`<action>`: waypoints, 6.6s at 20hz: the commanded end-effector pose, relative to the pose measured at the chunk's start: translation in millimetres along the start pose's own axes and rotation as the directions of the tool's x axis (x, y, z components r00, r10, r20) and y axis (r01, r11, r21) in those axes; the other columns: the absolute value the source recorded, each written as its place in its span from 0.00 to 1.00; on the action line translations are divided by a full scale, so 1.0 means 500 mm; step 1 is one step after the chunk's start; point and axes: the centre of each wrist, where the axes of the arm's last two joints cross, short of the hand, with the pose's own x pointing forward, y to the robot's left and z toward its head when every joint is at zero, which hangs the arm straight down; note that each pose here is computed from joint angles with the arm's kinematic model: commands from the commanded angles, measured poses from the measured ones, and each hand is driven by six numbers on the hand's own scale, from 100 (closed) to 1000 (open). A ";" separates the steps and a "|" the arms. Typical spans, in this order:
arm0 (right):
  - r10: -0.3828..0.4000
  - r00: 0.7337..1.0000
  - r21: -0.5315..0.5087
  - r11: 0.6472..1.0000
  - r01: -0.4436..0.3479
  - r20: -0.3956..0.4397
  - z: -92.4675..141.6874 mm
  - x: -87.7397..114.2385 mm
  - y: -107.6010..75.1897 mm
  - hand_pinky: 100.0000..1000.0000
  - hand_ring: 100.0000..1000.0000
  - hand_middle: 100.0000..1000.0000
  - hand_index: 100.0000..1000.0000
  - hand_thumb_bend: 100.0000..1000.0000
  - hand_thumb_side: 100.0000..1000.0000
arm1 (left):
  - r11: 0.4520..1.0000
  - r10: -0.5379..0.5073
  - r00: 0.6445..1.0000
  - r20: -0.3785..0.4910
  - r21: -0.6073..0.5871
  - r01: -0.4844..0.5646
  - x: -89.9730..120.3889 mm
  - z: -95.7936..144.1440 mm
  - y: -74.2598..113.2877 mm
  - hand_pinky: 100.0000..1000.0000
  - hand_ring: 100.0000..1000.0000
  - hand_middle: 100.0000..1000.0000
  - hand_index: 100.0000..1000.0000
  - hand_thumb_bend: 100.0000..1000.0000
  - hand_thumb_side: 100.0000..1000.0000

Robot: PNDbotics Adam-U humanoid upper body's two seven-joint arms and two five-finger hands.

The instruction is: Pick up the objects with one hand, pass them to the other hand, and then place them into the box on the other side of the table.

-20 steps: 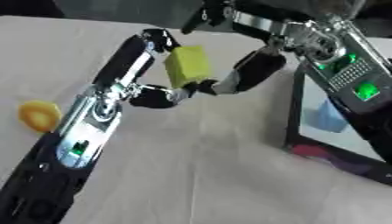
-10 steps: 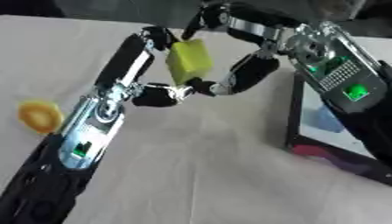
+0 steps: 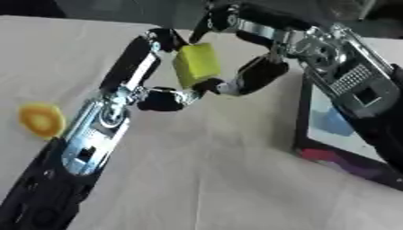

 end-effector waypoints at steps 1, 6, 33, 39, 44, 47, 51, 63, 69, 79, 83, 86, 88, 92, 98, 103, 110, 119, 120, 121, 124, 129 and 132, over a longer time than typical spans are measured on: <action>0.024 1.000 -0.021 0.999 -0.024 -0.006 0.012 0.000 -0.022 0.90 0.91 0.77 0.78 0.28 0.03 | 1.000 -0.030 0.999 0.034 0.001 0.030 0.012 -0.005 0.014 0.69 0.65 0.53 0.42 0.00 0.08; 0.022 1.000 -0.030 0.999 -0.023 -0.022 0.013 -0.004 -0.022 0.90 0.92 0.79 0.79 0.30 0.04 | 0.999 -0.031 0.999 0.034 -0.013 0.031 0.012 -0.004 0.012 0.69 0.64 0.53 0.42 0.00 0.09; 0.002 0.999 0.013 1.000 -0.002 -0.040 0.020 -0.019 -0.018 0.90 0.92 0.80 0.80 0.31 0.05 | 1.000 -0.014 1.000 0.024 0.023 0.014 0.018 -0.007 0.015 0.68 0.64 0.52 0.41 0.00 0.09; -0.003 0.999 0.010 1.000 0.003 -0.039 0.017 -0.021 -0.014 0.90 0.92 0.80 0.80 0.30 0.04 | 1.000 -0.005 0.999 0.050 0.021 0.004 0.024 -0.008 0.014 0.68 0.64 0.52 0.41 0.00 0.09; -0.006 0.999 0.006 1.000 0.006 -0.039 0.016 -0.022 -0.012 0.90 0.92 0.80 0.80 0.28 0.03 | 1.000 0.004 0.998 0.058 0.021 -0.005 0.025 -0.008 0.012 0.68 0.64 0.52 0.41 0.00 0.09; -0.009 0.999 0.000 1.000 0.009 -0.039 0.016 -0.022 -0.011 0.90 0.92 0.79 0.80 0.27 0.02 | 1.000 0.010 0.998 0.064 0.020 -0.011 0.026 -0.009 0.012 0.68 0.63 0.52 0.41 0.00 0.10; -0.010 0.999 -0.001 1.000 0.010 -0.039 0.016 -0.023 -0.010 0.90 0.91 0.79 0.79 0.27 0.02 | 0.999 0.019 0.997 0.075 0.029 -0.022 0.028 -0.009 0.012 0.68 0.63 0.52 0.41 0.00 0.10; -0.108 0.993 -0.070 0.992 0.106 -0.036 0.016 -0.028 -0.005 0.89 0.84 0.55 0.58 0.02 0.00 | 0.999 0.032 0.997 0.072 0.018 -0.033 0.025 -0.009 0.005 0.68 0.63 0.52 0.42 0.00 0.12; -0.140 0.989 -0.068 0.988 0.137 -0.038 0.016 -0.030 -0.004 0.89 0.82 0.52 0.55 0.01 0.00 | 0.999 0.039 0.998 0.056 0.028 -0.041 0.023 -0.007 0.001 0.68 0.63 0.52 0.45 0.00 0.09; -0.135 0.991 -0.052 0.990 0.134 -0.020 0.026 -0.022 -0.016 0.88 0.81 0.50 0.53 0.05 0.00 | 0.999 -0.028 1.000 0.009 -0.017 0.028 0.012 -0.004 0.003 0.74 0.73 0.66 0.78 0.24 0.13; -0.125 0.992 -0.040 0.991 0.125 -0.018 0.031 -0.023 -0.023 0.88 0.81 0.50 0.53 0.05 0.00 | 0.994 -0.091 0.996 0.006 -0.054 0.091 0.009 -0.003 0.006 0.77 0.75 0.69 0.80 0.51 0.32; -0.122 0.992 -0.031 0.992 0.122 -0.018 0.033 -0.024 -0.023 0.88 0.81 0.50 0.53 0.05 0.00 | 0.991 -0.115 0.993 -0.007 -0.064 0.114 0.006 -0.002 0.006 0.79 0.77 0.71 0.82 0.59 0.44; -0.121 0.992 -0.029 0.992 0.121 -0.018 0.034 -0.024 -0.024 0.88 0.80 0.50 0.53 0.06 0.00 | 0.991 -0.121 0.993 -0.016 -0.064 0.120 0.005 -0.002 0.005 0.79 0.77 0.71 0.82 0.62 0.47; -0.118 0.993 -0.030 0.993 0.117 -0.024 0.038 -0.026 -0.026 0.88 0.80 0.50 0.53 0.06 0.00 | 0.990 -0.123 0.992 -0.017 -0.069 0.122 0.004 0.001 0.005 0.80 0.77 0.71 0.82 0.65 0.51; -0.118 0.992 -0.041 0.992 0.117 -0.039 0.046 -0.030 -0.029 0.88 0.80 0.50 0.53 0.06 0.00 | 0.990 -0.125 0.992 -0.025 -0.074 0.123 -0.002 0.006 0.006 0.80 0.77 0.70 0.81 0.63 0.51; -0.122 0.992 -0.046 0.992 0.119 -0.046 0.057 -0.030 -0.033 0.87 0.80 0.50 0.52 0.06 0.00 | 0.991 -0.121 0.991 -0.050 -0.060 0.118 -0.011 0.012 0.006 0.80 0.77 0.70 0.81 0.62 0.52; -0.128 0.989 -0.090 0.989 0.120 -0.079 0.103 -0.031 -0.053 0.88 0.80 0.50 0.53 0.05 0.00 | 0.988 -0.146 0.983 -0.108 -0.058 0.140 -0.041 0.031 0.013 0.79 0.77 0.69 0.81 0.60 0.52; -0.216 0.950 -0.233 0.959 0.163 -0.227 0.207 -0.079 -0.057 0.88 0.81 0.52 0.54 0.03 0.00 | 0.987 -0.162 0.975 -0.149 -0.039 0.158 -0.060 0.046 0.025 0.79 0.77 0.69 0.81 0.59 0.52; -0.224 0.943 -0.250 0.955 0.162 -0.247 0.219 -0.087 -0.055 0.88 0.82 0.52 0.54 0.03 0.00 | 0.986 -0.164 0.975 -0.150 -0.036 0.160 -0.060 0.046 0.026 0.79 0.77 0.69 0.81 0.59 0.52; -0.232 0.935 -0.268 0.950 0.159 -0.270 0.233 -0.095 -0.053 0.88 0.82 0.52 0.54 0.03 0.00 | 0.986 -0.164 0.975 -0.151 -0.032 0.161 -0.060 0.046 0.027 0.79 0.77 0.69 0.81 0.58 0.52; -0.247 0.910 -0.309 0.940 0.142 -0.334 0.273 -0.117 -0.044 0.88 0.82 0.52 0.55 0.03 0.00 | 0.987 -0.163 0.975 -0.153 -0.022 0.162 -0.061 0.047 0.031 0.79 0.76 0.69 0.81 0.57 0.52; -0.266 0.857 -0.362 0.927 0.100 -0.442 0.336 -0.153 -0.025 0.88 0.82 0.52 0.55 0.04 0.00 | 0.987 -0.160 0.974 -0.158 -0.012 0.160 -0.062 0.048 0.035 0.78 0.76 0.68 0.80 0.56 0.51; -0.265 0.825 -0.376 0.924 0.069 -0.499 0.363 -0.175 -0.015 0.88 0.82 0.52 0.55 0.04 0.00 | 0.987 -0.157 0.975 -0.158 -0.004 0.159 -0.062 0.047 0.037 0.78 0.76 0.68 0.80 0.55 0.51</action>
